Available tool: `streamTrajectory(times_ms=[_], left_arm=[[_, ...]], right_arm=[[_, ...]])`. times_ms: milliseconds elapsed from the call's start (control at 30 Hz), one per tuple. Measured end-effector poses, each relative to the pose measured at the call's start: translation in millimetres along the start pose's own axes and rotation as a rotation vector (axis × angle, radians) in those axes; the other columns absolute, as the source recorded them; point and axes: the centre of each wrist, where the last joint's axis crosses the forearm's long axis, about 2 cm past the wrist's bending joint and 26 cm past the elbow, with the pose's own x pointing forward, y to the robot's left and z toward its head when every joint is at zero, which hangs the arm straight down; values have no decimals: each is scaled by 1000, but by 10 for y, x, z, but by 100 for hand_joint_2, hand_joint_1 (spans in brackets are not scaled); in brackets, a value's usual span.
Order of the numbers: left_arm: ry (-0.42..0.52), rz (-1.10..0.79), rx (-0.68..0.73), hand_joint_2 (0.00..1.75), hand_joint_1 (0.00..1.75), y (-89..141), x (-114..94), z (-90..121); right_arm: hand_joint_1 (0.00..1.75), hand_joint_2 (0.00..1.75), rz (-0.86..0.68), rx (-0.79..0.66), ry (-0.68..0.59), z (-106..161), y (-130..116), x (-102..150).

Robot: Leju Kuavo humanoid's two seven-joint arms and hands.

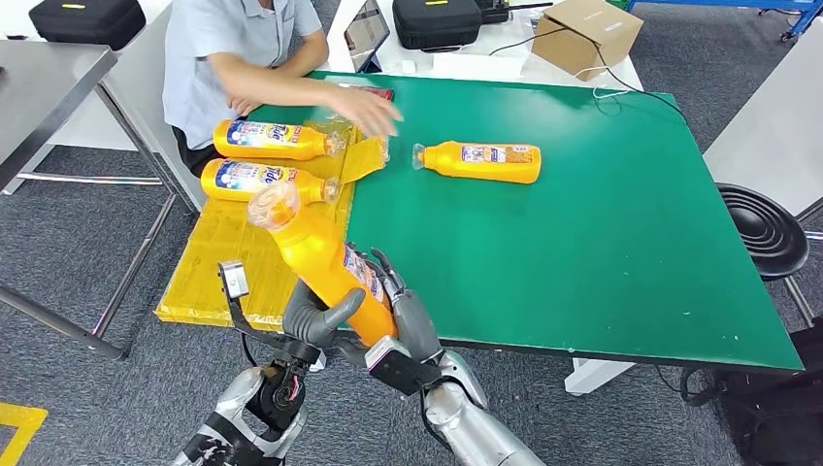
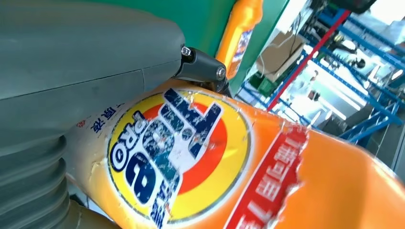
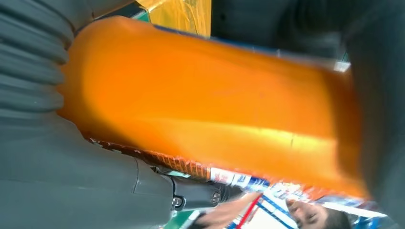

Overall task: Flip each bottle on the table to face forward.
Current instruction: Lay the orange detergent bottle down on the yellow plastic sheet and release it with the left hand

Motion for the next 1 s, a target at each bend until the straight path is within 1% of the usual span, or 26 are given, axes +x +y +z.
streamTrajectory(times_ms=[233, 400, 533, 700, 900, 1000], left_arm=[[5, -71, 64, 175, 175, 68, 34, 14], [14, -306, 134, 175, 175, 177, 148, -58], [3, -485, 144, 175, 175, 305, 305, -175], [-23, -667, 171, 175, 175, 408, 521, -376], [-83, -873, 215, 175, 175, 485, 794, -623], [-103, -964, 241, 175, 175, 525, 947, -767]], right_arm=[[0, 0, 33, -3, -4, 56, 70, 8], [0, 0, 63, -54, 8, 158, 122, 3], [0, 0, 73, -119, 5, 223, 168, 43], [0, 0, 105, -252, -2, 233, 120, 95], [0, 0, 80, -338, 28, 210, 33, 84], [0, 0, 67, -353, 35, 188, 14, 84]])
